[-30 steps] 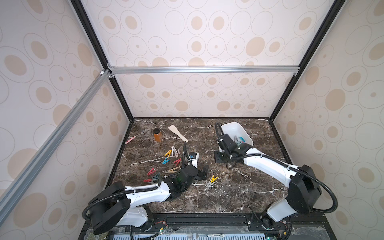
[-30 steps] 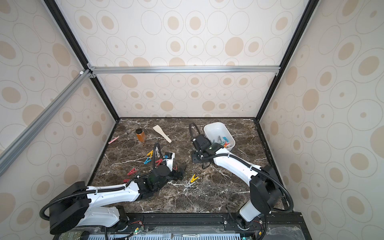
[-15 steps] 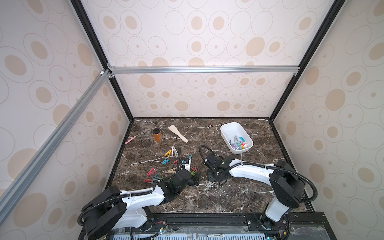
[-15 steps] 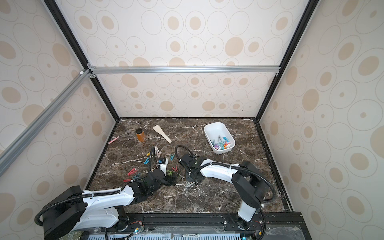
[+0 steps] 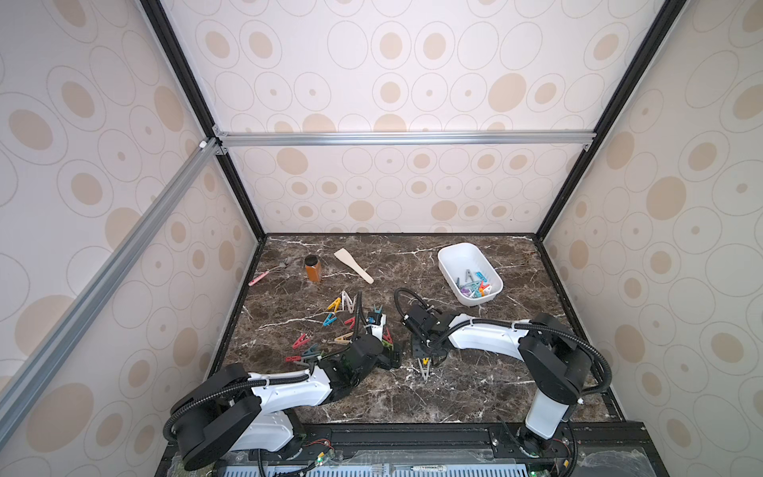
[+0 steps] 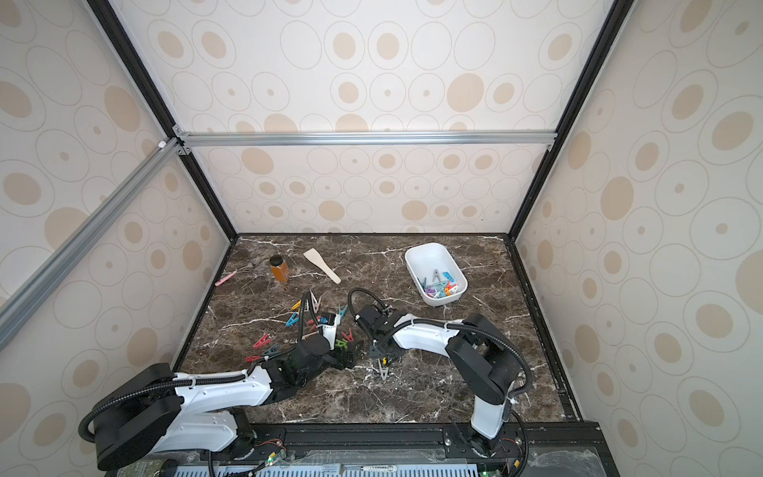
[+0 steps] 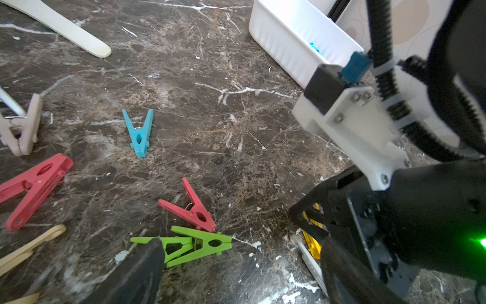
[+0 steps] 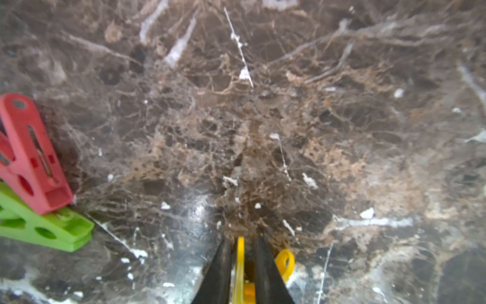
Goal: Put the clothespins into the storage box
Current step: Pick up the clothespin from the center of the board, then place the clothespin in the storage box.
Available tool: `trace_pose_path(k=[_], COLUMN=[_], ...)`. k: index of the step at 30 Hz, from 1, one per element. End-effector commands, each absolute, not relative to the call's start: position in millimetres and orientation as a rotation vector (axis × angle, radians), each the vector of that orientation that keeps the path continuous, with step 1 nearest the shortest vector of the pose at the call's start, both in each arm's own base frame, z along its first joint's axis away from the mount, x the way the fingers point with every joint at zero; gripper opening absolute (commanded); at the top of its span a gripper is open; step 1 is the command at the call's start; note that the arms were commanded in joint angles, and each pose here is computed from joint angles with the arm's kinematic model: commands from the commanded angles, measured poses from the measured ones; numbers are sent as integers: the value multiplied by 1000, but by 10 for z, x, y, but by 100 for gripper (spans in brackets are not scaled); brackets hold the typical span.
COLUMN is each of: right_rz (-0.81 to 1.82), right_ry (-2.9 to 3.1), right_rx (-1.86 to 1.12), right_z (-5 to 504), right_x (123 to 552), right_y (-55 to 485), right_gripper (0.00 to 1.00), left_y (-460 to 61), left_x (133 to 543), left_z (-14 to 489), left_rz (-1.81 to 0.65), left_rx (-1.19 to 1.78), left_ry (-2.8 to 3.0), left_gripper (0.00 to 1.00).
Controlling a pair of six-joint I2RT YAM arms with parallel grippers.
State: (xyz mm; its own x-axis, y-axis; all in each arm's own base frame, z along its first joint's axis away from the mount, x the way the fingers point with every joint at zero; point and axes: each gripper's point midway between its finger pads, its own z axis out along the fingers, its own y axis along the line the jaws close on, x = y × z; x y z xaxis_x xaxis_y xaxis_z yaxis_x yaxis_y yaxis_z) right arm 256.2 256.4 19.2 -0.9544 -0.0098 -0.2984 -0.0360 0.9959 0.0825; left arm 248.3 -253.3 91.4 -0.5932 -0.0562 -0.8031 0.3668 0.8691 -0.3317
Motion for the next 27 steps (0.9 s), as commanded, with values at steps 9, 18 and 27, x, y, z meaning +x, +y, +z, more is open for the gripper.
trace_pose_path(k=[9,18,27], right_rz=[127,173,146], right_ry=[2749,2547,2506], right_rx=[-74,212,478], right_z=[668,1400,1184], right_x=[2682,3477,4353], right_y=[2393,1478,818], right_gripper=[4,2,1], left_y=[-2581,-3197,-3748], left_x=[2587,2506,2444], left_z=[1165,1450,1227], left_rz=[-605,-667,-774], left_rx=[191,390,467], left_ry=[2074,1943,2005], left_gripper=[92,93,92])
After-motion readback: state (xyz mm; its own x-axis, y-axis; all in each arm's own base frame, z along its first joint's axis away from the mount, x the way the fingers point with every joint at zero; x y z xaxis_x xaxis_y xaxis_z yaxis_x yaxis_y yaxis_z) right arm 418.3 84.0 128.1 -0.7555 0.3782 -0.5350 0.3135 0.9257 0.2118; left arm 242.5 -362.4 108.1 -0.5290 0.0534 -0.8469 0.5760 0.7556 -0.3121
